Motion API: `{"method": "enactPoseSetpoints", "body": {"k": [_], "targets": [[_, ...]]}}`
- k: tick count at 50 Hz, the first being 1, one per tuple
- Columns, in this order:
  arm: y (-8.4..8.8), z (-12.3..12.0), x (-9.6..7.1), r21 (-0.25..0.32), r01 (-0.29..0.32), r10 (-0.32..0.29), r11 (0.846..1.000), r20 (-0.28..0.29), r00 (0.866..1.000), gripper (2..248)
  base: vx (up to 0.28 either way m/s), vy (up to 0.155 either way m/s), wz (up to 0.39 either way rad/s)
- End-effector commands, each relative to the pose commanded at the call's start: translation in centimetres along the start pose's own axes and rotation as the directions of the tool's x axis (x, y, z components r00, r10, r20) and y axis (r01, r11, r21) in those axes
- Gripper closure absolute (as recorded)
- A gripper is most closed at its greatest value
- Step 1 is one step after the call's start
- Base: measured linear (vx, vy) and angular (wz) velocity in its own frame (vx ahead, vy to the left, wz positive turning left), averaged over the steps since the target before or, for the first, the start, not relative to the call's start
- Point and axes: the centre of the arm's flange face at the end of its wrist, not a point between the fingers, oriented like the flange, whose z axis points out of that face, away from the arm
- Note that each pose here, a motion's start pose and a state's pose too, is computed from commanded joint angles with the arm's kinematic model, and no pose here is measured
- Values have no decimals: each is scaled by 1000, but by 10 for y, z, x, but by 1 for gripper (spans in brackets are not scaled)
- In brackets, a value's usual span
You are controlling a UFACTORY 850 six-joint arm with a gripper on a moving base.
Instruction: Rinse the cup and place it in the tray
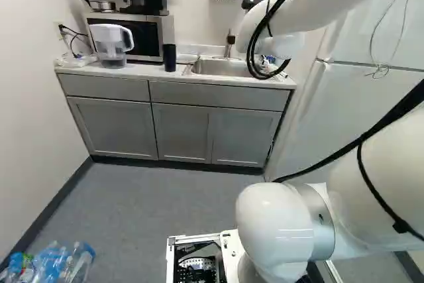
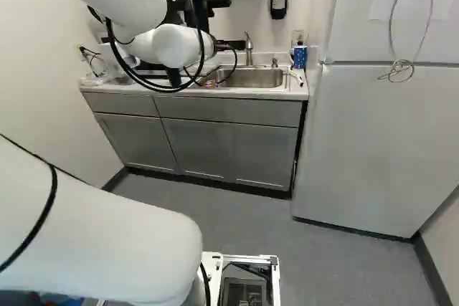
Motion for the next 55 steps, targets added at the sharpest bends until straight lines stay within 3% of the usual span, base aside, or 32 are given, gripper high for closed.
{"method": "enactPoseSetpoints", "body": {"k": [55], "targets": [[6,6,54,-14,-2,2,1000,-22,1000,3,0,0,0]]}}
